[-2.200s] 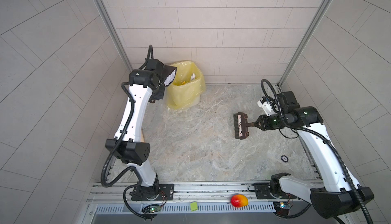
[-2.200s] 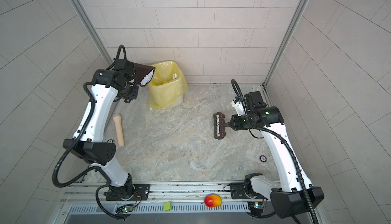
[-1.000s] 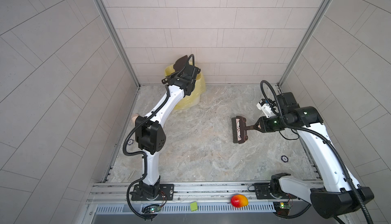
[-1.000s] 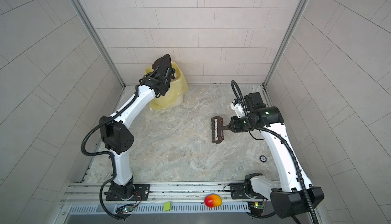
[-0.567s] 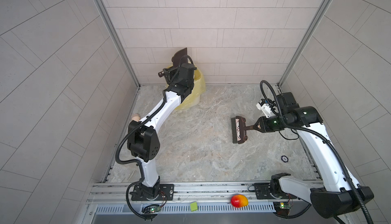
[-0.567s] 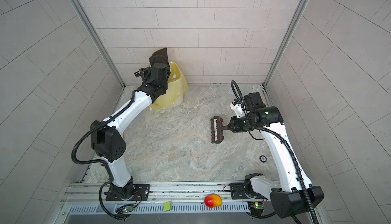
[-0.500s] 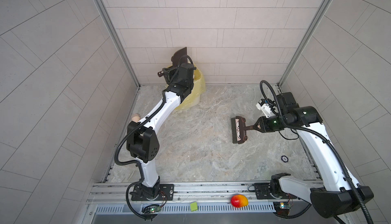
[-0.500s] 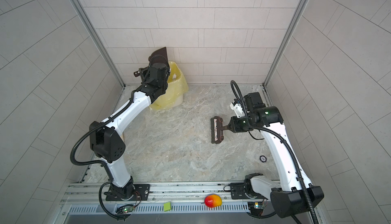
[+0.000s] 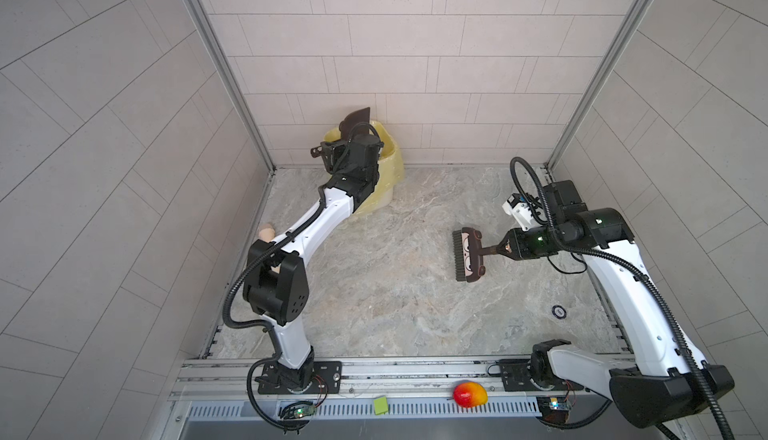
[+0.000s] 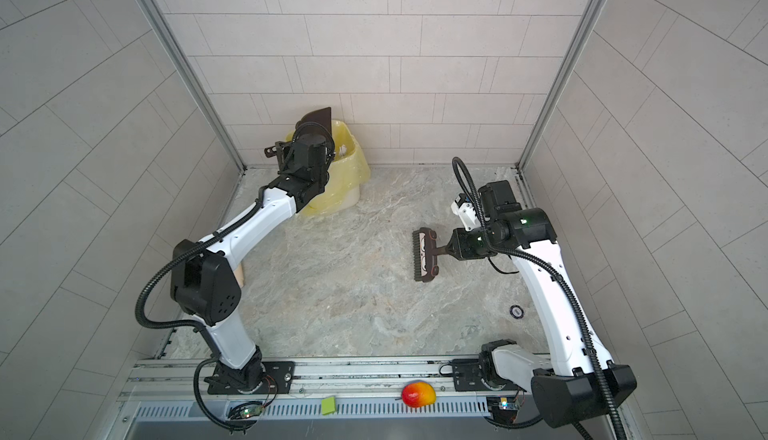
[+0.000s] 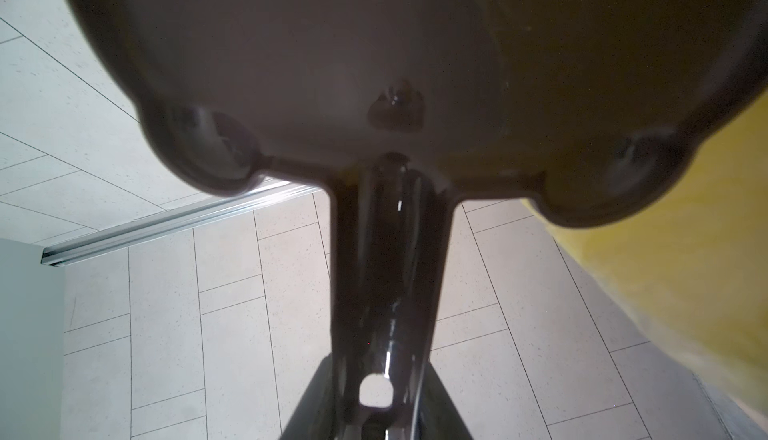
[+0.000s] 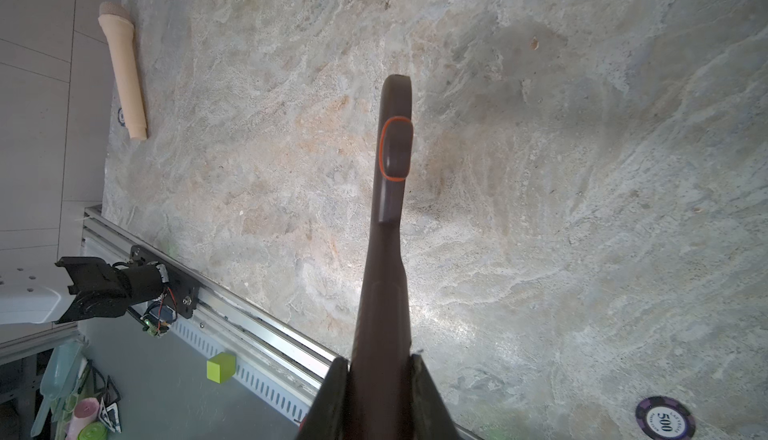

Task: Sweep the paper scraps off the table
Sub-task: 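Tip the dustpan over the yellow bin with the left gripper, then lower the dustpan and brush onto the table and open both grippers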

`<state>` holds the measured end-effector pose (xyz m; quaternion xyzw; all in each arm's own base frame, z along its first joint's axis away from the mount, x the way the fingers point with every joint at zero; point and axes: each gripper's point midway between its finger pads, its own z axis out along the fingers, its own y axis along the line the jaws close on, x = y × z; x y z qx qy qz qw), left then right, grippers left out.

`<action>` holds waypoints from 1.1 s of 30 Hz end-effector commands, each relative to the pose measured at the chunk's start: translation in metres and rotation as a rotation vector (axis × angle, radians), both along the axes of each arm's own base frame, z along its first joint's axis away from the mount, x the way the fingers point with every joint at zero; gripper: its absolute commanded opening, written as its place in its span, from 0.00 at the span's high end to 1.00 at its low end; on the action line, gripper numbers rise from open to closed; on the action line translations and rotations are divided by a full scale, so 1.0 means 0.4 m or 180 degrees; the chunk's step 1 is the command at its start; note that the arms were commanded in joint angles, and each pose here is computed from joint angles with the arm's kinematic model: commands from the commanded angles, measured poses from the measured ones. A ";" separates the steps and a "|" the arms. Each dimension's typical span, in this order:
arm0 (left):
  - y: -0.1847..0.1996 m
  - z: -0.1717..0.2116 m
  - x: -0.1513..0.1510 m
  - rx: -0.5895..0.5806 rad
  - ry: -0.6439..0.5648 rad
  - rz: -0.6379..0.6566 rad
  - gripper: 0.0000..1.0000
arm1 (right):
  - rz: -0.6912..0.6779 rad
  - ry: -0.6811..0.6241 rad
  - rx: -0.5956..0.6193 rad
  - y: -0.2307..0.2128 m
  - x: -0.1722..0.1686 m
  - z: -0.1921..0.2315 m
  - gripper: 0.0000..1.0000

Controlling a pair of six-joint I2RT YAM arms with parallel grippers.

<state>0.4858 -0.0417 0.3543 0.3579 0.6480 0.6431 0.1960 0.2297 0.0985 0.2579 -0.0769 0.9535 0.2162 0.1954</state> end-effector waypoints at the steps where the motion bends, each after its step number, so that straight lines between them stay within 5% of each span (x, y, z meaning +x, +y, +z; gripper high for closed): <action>1: 0.024 0.093 -0.036 -0.0137 -0.0341 0.0012 1.00 | 0.0041 -0.0132 0.0086 0.013 0.005 0.037 1.00; 9: 0.034 0.154 -0.078 -0.0582 -0.0648 0.0102 1.00 | -0.0020 -0.0184 0.0031 0.004 0.012 0.040 1.00; 18: -0.099 0.157 -0.208 -0.1841 -0.0867 -0.0259 1.00 | -0.0317 -0.0358 -0.0027 -0.023 0.060 0.041 1.00; 28: -0.338 -0.098 -0.398 -0.3542 -0.0156 -0.0513 1.00 | -0.0917 -0.0631 0.0162 -0.069 0.171 0.030 1.00; 33: -0.420 -0.277 -0.493 -0.4102 0.0402 -0.0314 1.00 | -0.1196 -0.0696 0.0282 -0.095 0.222 -0.003 1.00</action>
